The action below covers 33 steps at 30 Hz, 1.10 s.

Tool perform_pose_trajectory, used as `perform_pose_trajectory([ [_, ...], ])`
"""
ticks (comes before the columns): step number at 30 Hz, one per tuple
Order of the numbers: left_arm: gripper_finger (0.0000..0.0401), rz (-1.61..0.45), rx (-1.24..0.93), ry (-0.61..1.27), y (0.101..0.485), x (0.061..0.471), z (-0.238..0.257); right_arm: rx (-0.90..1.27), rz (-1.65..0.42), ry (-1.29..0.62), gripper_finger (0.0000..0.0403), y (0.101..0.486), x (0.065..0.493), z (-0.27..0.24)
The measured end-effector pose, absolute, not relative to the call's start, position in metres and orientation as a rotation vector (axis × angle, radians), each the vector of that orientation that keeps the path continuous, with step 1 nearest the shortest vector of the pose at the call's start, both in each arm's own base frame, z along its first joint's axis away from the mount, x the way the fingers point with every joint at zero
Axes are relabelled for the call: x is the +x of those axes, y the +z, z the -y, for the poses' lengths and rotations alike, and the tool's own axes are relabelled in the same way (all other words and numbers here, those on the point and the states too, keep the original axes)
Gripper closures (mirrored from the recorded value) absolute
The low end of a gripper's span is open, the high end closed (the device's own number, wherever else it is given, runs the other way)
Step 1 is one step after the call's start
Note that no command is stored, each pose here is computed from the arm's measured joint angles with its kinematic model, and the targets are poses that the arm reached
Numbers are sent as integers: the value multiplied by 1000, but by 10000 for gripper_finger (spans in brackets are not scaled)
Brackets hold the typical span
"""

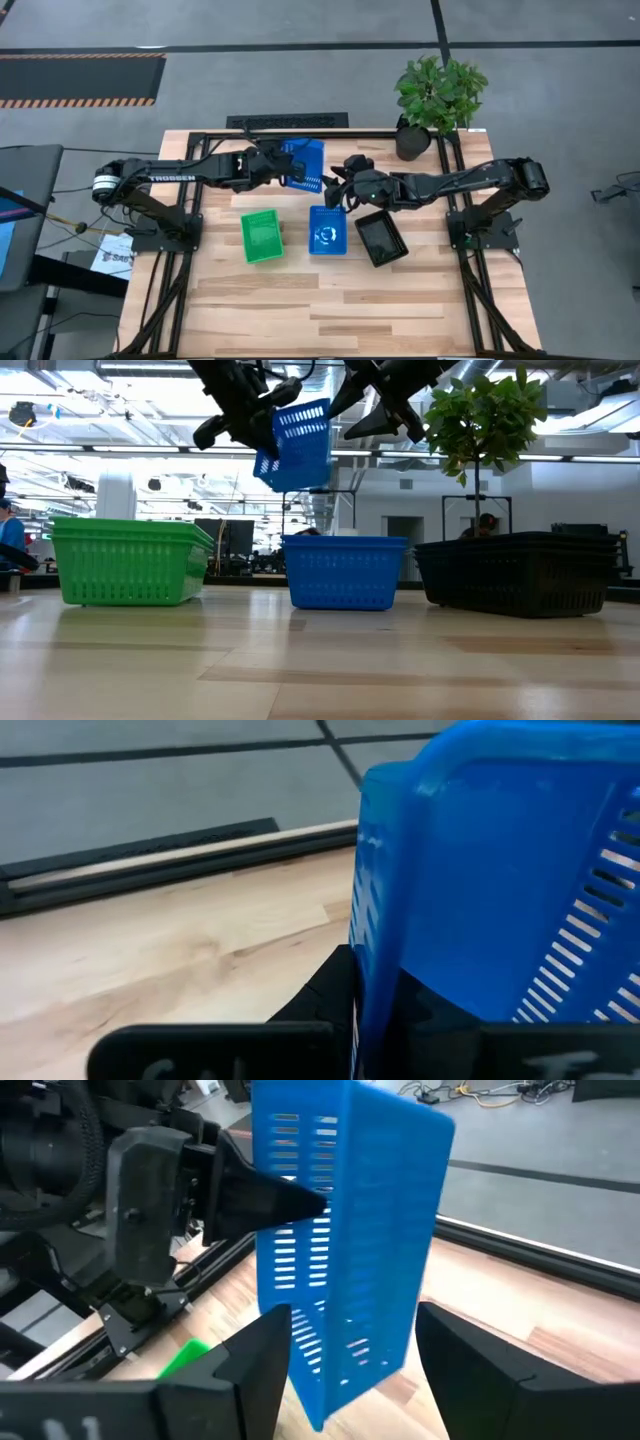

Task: Stack baskets by color
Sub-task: Stack the left blue bin on top of the blue bin

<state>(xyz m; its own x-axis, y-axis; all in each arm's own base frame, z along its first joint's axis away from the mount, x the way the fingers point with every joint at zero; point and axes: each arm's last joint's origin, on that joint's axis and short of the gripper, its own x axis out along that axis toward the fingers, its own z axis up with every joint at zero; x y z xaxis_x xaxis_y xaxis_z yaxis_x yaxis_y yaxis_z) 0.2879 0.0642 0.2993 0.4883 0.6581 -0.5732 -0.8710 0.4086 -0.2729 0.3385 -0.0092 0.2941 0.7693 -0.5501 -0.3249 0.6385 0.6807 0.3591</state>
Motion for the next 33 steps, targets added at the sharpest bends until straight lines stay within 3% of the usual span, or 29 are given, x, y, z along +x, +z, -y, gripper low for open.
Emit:
perform_pose_trajectory([
  [16, 401, -390, -598, 895, 303, 295, -62, 502, -185, -734, 181, 293, 337, 29],
  [21, 401, -407, -589, 844, 303, 297, -59, 522, -190, -721, 239, 290, 339, 30],
  [29, 400, -452, -565, 831, 300, 296, -57, 533, -220, -740, 384, 277, 345, 31],
  [33, 377, -480, -527, 805, 300, 296, -56, 546, -225, -732, 394, 276, 347, 31],
])
